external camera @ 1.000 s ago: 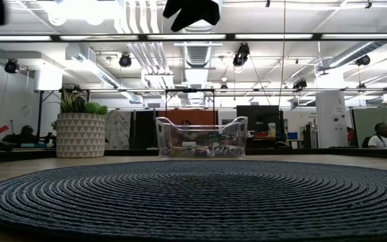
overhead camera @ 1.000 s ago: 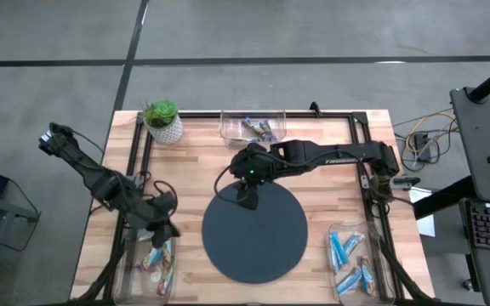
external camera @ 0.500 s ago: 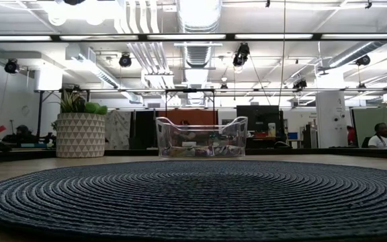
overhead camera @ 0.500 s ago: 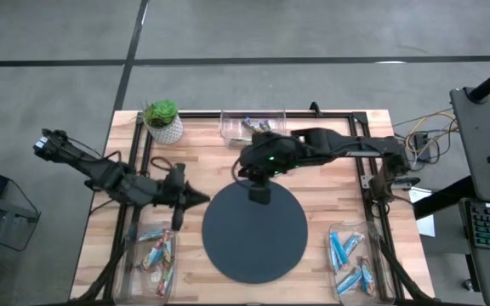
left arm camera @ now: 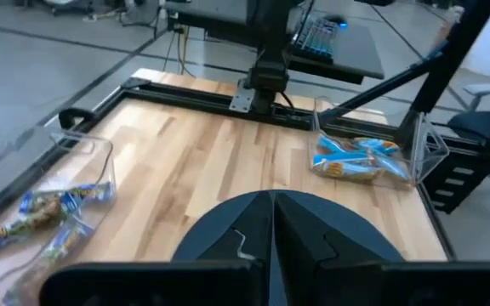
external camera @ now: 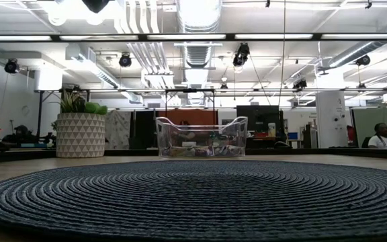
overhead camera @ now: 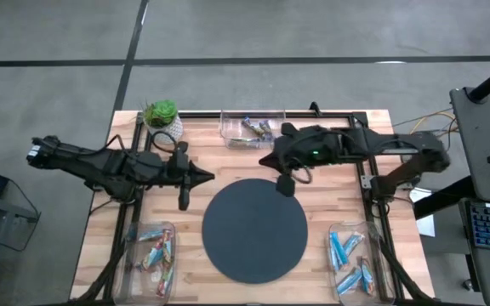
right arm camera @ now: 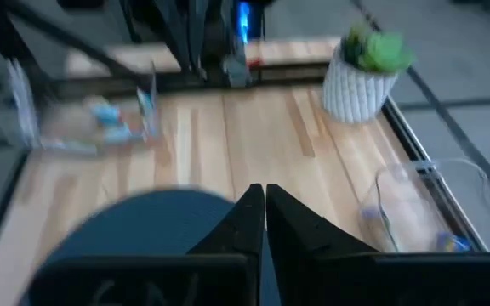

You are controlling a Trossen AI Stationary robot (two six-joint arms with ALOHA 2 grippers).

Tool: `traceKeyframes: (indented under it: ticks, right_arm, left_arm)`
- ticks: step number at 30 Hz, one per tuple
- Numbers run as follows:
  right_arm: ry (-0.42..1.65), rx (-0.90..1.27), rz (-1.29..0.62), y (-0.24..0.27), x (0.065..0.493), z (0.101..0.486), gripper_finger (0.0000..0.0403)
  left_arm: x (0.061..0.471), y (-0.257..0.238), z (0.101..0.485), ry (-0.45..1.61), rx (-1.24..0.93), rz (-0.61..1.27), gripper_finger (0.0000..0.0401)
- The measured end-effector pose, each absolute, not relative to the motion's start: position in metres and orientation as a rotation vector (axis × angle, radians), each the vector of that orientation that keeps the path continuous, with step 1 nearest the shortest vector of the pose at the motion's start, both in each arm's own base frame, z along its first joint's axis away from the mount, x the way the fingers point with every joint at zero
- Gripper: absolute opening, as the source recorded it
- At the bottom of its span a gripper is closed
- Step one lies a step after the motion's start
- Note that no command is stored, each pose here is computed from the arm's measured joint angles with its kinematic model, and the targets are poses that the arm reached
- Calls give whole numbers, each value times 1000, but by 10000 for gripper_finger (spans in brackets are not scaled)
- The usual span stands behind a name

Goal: Pick and place Granola Bars by type
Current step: Return to Home Position

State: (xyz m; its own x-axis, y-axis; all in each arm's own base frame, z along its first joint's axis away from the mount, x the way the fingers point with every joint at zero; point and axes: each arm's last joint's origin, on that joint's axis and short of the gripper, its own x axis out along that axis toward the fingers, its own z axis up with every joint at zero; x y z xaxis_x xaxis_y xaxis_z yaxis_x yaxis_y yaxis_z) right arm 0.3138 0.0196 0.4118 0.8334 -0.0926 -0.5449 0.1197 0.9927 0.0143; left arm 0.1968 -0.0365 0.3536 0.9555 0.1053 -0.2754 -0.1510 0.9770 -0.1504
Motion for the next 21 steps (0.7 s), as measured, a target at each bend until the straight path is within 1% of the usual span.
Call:
traceKeyframes:
  ticks: [5, 8, 13, 21]
  right_arm:
    - [378, 94, -79, 19, 289, 396, 8]
    - [319, 110, -77, 18, 274, 389, 8]
    - [314, 234, -96, 16, 253, 380, 8]
    - [360, 270, -106, 16, 237, 356, 9]
  left_arm:
    - [196, -35, 354, 271, -102, 107, 0]
    - [196, -35, 355, 268, -111, 116, 0]
    - [196, -35, 354, 268, -122, 121, 0]
    - [197, -35, 353, 277, -121, 121, 0]
